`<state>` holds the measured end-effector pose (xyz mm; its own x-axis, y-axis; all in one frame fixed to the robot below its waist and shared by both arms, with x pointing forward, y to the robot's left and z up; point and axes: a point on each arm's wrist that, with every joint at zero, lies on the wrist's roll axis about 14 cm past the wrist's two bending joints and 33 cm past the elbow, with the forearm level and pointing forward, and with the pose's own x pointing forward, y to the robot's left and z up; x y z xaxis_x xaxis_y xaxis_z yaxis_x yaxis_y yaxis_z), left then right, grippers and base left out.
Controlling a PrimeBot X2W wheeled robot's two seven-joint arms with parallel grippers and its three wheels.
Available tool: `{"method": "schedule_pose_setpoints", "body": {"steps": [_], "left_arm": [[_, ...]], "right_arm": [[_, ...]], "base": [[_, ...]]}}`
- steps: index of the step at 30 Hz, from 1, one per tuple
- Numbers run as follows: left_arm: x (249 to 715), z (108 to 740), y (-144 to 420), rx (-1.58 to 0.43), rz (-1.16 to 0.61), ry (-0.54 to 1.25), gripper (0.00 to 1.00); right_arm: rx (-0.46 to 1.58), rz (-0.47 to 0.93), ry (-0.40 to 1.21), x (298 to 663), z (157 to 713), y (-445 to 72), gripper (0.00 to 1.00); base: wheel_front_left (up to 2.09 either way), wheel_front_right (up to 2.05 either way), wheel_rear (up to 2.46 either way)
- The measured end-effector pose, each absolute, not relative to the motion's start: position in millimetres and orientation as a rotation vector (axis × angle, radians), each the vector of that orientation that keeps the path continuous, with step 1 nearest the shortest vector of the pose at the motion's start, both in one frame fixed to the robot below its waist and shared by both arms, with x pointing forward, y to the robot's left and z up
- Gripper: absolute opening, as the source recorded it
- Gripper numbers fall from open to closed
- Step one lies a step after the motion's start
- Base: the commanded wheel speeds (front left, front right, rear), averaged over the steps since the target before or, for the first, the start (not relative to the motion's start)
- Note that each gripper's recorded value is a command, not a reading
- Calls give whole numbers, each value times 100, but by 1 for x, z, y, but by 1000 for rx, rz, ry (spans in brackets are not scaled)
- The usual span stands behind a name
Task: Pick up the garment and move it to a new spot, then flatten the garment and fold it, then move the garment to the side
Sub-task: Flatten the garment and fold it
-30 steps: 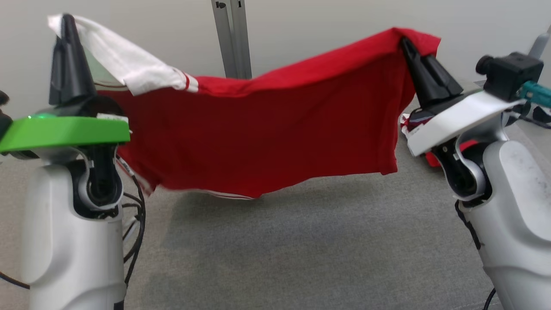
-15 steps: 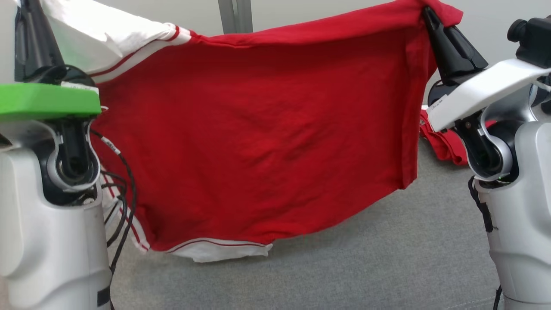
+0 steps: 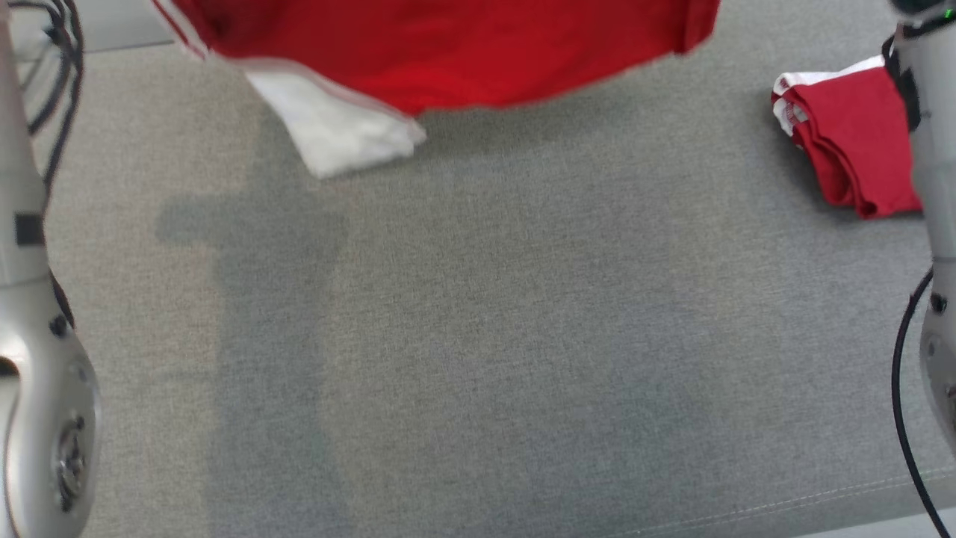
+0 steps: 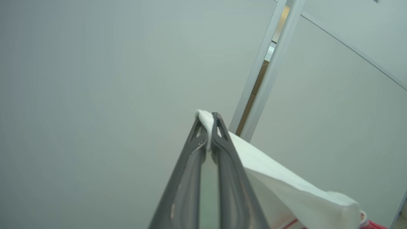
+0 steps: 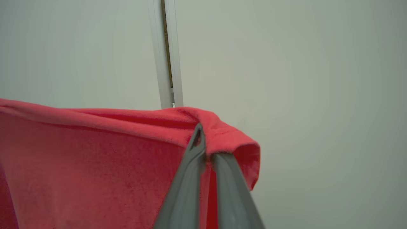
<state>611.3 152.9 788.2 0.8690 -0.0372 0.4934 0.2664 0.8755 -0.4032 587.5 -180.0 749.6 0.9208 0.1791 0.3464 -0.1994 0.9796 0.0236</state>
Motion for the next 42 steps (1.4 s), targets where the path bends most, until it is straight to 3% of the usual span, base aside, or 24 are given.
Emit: {"method": "schedule_pose_setpoints", "body": {"steps": [8, 18, 23, 29, 42], "left_arm": [[671, 761, 168, -439, -101, -531, 0], [675, 647, 179, -417, -69, -330, 0], [644, 563, 188, -377, -34, -166, 0], [589, 501, 210, -338, 27, -29, 0], [467, 445, 204, -52, -139, 187, 0]], "right_arm": [[47, 181, -426, 653, 726, -172, 0], [109, 173, -201, 676, 601, -163, 0], [128, 190, -1, 648, 509, -152, 0], [134, 234, 174, 594, 447, -137, 0], [36, 355, 360, 499, 427, -127, 0]], "base": [[0, 0, 0], [0, 0, 0], [0, 0, 0], [0, 0, 0], [0, 0, 0]]}}
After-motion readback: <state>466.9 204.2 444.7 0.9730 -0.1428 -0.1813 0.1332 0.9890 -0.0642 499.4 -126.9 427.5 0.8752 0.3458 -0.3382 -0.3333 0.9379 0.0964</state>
